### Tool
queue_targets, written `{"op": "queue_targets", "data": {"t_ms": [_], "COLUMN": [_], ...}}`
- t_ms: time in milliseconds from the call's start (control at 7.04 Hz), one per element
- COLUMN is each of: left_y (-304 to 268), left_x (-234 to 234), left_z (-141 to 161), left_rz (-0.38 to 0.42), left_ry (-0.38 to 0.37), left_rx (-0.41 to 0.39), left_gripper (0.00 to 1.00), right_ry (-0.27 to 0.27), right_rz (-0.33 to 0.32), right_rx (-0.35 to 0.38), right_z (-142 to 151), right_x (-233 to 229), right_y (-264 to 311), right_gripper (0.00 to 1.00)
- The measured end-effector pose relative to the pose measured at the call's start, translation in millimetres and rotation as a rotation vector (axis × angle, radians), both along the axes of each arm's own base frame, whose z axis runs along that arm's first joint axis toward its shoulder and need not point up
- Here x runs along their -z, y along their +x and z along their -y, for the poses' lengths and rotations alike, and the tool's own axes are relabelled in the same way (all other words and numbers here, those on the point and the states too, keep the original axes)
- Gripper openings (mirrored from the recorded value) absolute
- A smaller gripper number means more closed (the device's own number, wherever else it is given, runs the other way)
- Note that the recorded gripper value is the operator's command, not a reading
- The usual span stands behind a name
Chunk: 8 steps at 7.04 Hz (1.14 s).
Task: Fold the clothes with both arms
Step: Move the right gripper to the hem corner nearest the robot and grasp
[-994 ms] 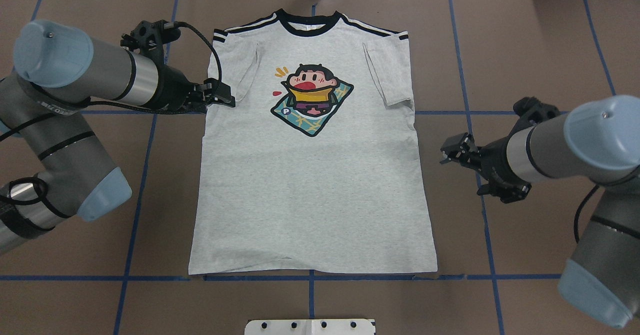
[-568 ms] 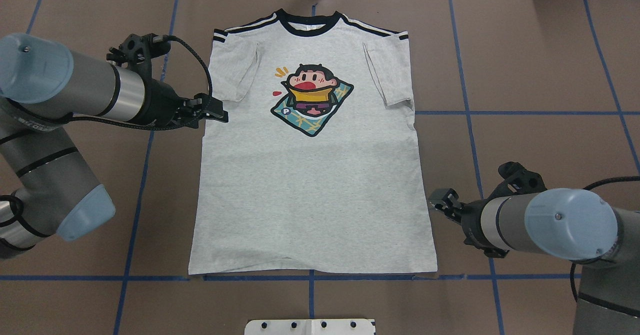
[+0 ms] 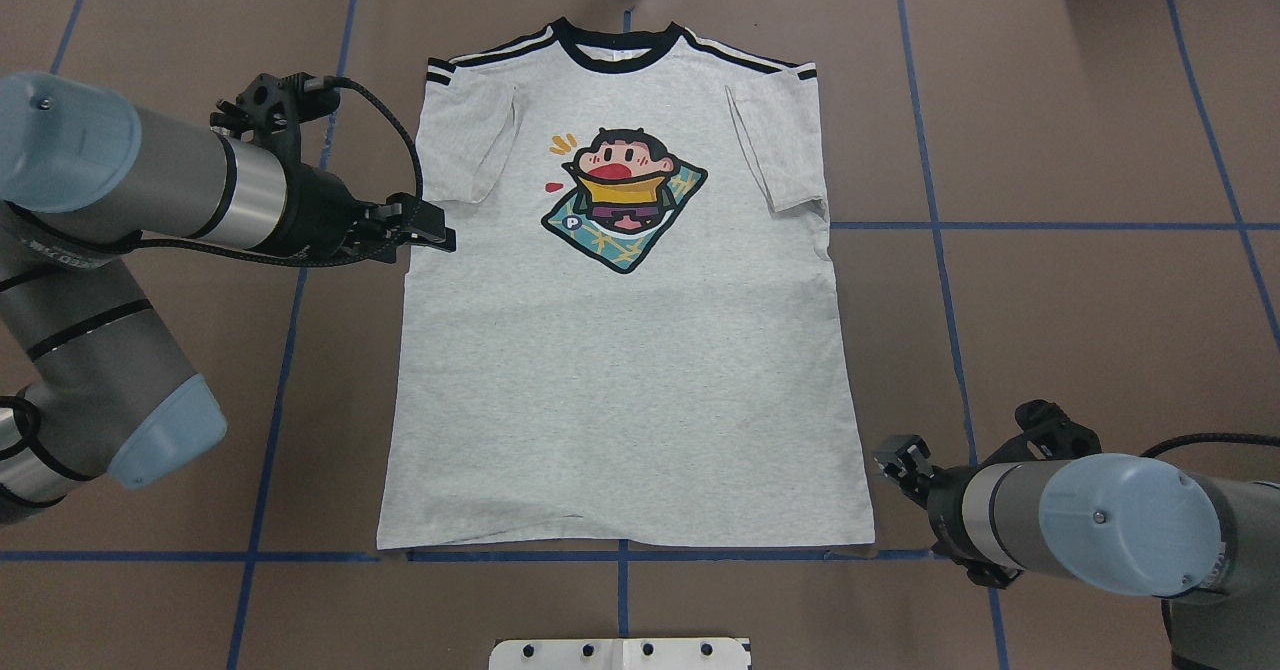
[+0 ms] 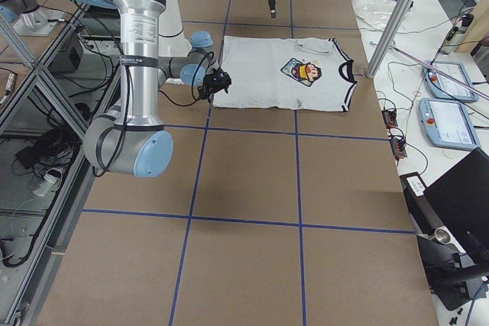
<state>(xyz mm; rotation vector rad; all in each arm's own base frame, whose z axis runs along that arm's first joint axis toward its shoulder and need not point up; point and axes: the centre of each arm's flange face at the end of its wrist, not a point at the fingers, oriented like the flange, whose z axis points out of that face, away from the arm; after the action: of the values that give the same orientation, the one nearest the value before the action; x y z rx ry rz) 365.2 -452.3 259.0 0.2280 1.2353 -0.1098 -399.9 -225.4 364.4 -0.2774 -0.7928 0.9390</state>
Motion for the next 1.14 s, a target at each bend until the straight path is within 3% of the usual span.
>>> {"op": "queue_targets", "data": {"t_ms": [568,1136], "left_y": [-2.7,-8.7], "left_x": [7.2,7.8], "left_z": [-4.6,-10.5], "left_rz": [-0.011,-0.015], "left_ry": [0.013,0.018], "left_rx": [0.005,0.005], "left_gripper": [0.80,0.80], "right_ry": [-0.018,-0.002], "right_rz": [-0.017,-0.029], "right_rx": [0.065,0.062], "right_z": [-32.2,-31.8], "right_x": [-9.8,-13.6], "right_y": [-38.1,-59.3], "right_gripper": [0.85,0.76]}}
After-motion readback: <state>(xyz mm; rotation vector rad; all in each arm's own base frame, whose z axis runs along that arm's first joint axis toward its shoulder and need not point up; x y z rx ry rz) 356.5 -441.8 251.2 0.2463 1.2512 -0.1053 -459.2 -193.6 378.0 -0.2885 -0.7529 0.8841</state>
